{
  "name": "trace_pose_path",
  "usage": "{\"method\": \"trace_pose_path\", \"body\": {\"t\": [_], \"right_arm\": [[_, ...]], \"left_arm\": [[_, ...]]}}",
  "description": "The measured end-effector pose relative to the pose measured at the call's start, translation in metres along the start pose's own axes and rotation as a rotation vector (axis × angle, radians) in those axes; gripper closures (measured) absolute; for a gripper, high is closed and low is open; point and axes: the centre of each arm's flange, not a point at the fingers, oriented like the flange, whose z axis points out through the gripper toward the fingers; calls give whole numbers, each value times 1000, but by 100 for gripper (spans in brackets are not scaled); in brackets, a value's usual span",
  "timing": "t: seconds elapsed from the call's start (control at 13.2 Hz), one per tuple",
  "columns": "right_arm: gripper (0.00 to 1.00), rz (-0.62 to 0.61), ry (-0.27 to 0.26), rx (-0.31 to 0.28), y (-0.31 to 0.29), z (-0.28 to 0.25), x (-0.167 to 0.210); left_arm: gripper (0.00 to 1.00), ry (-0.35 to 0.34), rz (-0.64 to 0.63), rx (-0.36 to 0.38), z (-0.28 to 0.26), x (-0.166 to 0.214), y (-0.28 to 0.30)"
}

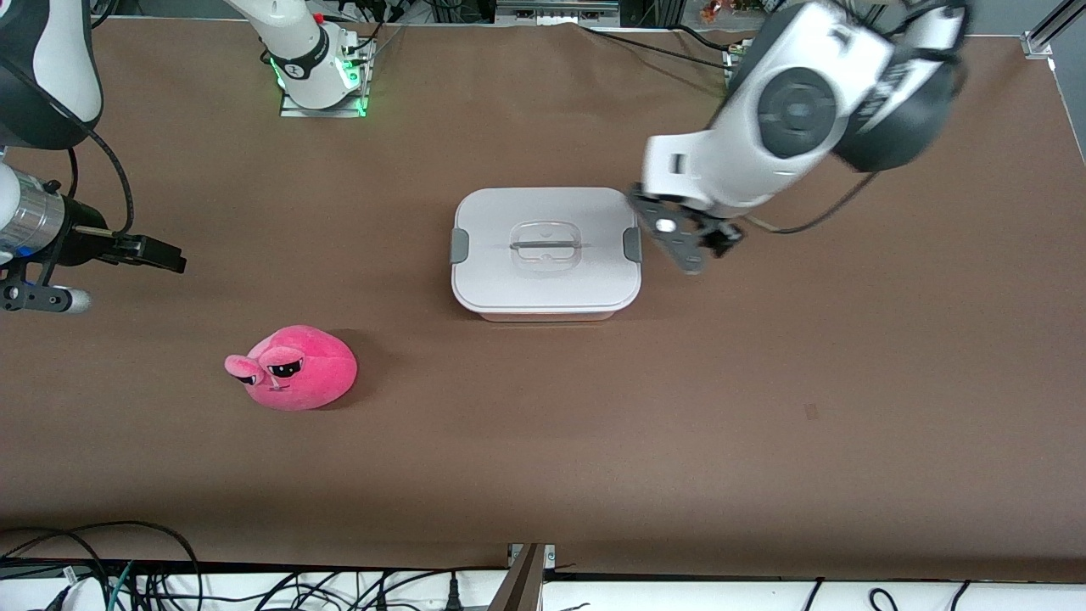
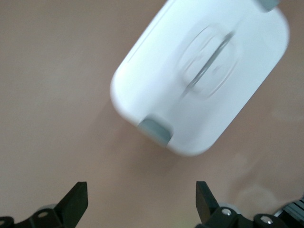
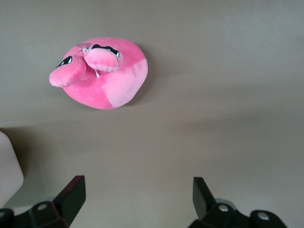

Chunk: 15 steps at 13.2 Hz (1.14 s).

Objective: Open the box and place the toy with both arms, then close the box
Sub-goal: 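Lower the left gripper onto the lid handle and grasp it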

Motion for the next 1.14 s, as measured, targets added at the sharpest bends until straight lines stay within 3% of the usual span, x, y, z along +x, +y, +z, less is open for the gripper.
{"method": "trace_pose_path", "body": {"t": [0.3,0.61,0.83,0.91,1.14], "right_arm": [[0,4,18,2,2,-8,1],[0,4,47,5,3,-22,1],[0,17,46,2,10,-22,2],[0,32,47,0,21,-22,3],[0,28,48,-8,68,-23,4]], "left_arm": [[0,30,116,2,84,66,38],[0,-25,282,73,184,107,75],[1,-36,329,126,193,114,89],[5,-32,331,131,190,115,89],[41,-20,337,136,181,117,91]]}}
